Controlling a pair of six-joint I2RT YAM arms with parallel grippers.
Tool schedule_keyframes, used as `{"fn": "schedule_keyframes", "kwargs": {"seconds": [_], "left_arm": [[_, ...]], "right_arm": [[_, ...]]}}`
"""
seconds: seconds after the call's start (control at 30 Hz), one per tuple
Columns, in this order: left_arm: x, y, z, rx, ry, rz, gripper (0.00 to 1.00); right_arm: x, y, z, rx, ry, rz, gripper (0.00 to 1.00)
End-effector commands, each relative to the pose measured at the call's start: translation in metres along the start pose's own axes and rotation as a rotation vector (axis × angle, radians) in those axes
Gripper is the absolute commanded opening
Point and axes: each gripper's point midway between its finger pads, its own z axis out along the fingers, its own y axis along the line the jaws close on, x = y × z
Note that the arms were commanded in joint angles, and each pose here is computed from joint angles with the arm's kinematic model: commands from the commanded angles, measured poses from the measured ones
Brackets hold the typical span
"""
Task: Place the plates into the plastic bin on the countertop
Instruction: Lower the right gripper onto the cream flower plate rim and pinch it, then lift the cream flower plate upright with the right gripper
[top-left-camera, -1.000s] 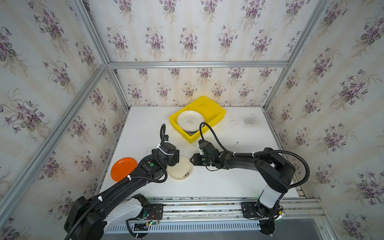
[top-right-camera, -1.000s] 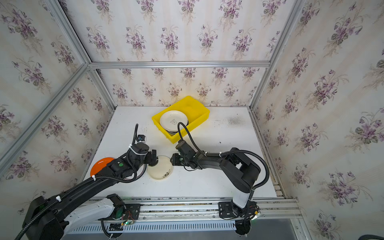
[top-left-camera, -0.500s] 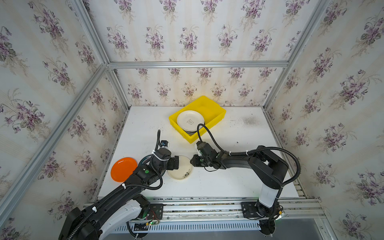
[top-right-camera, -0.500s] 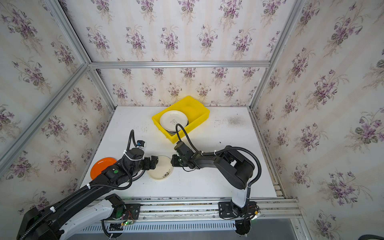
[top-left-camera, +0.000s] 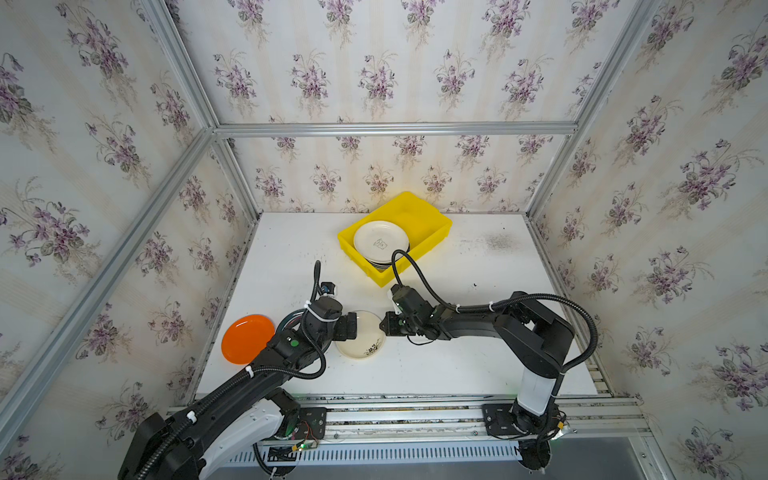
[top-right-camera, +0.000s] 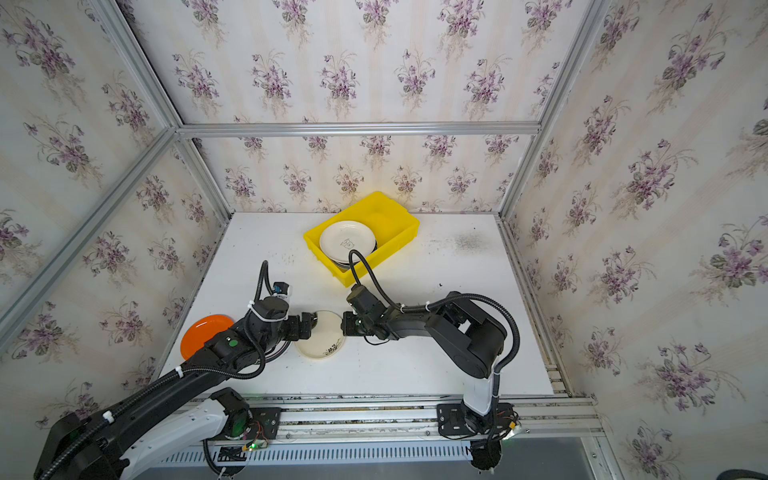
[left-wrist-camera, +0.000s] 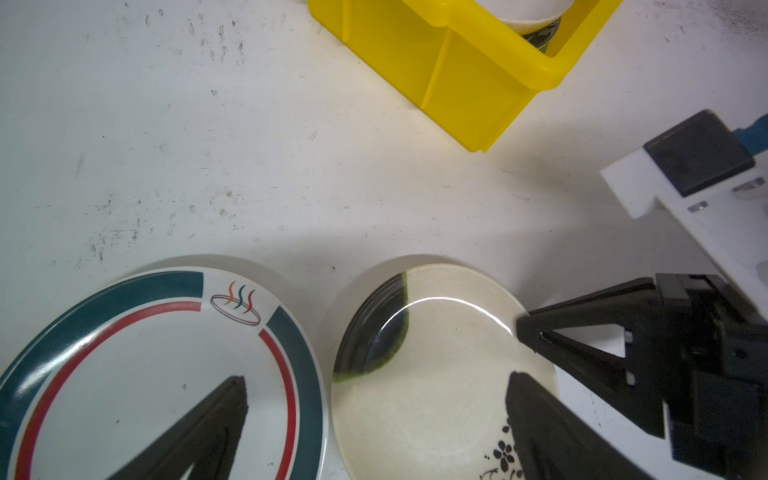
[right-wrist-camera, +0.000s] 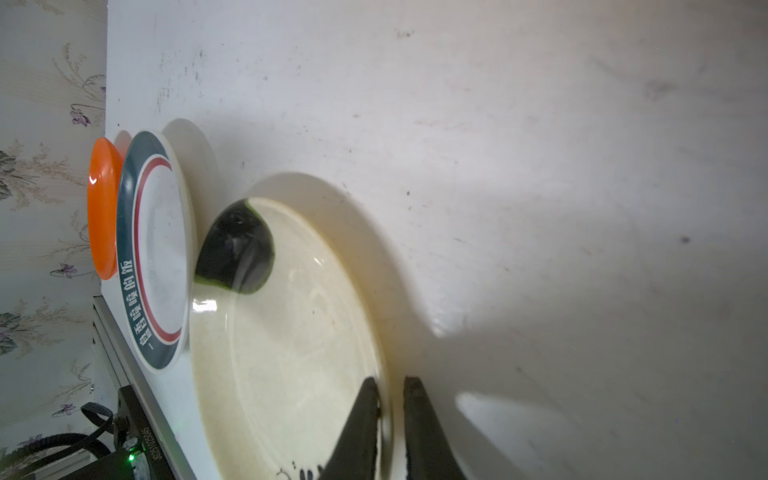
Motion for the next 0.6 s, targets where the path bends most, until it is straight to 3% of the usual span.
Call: {"fn": "schedule_keyframes", "kwargs": {"seconds": [0.0,0.23,0.57], "left_arm": [[-0.006,0.002,0.001,-0.017,-0.026,-0.012,1.00],[-0.004,0.002,0.004,-0.021,-0.016,-0.015,1.00],[-0.010,-0.015,-0.004,0.081,-0.025,-0.038,1.00]], "right_arm": [[-0.002,0.002,0.002,0.007,-0.010,-0.014,0.16],[-0.003,-0.005,-0.005,0.040,-0.042,-0.002,0.01],[-0.010,-0.017,-0.031,0.114,-0.114,0.010,0.00]]}}
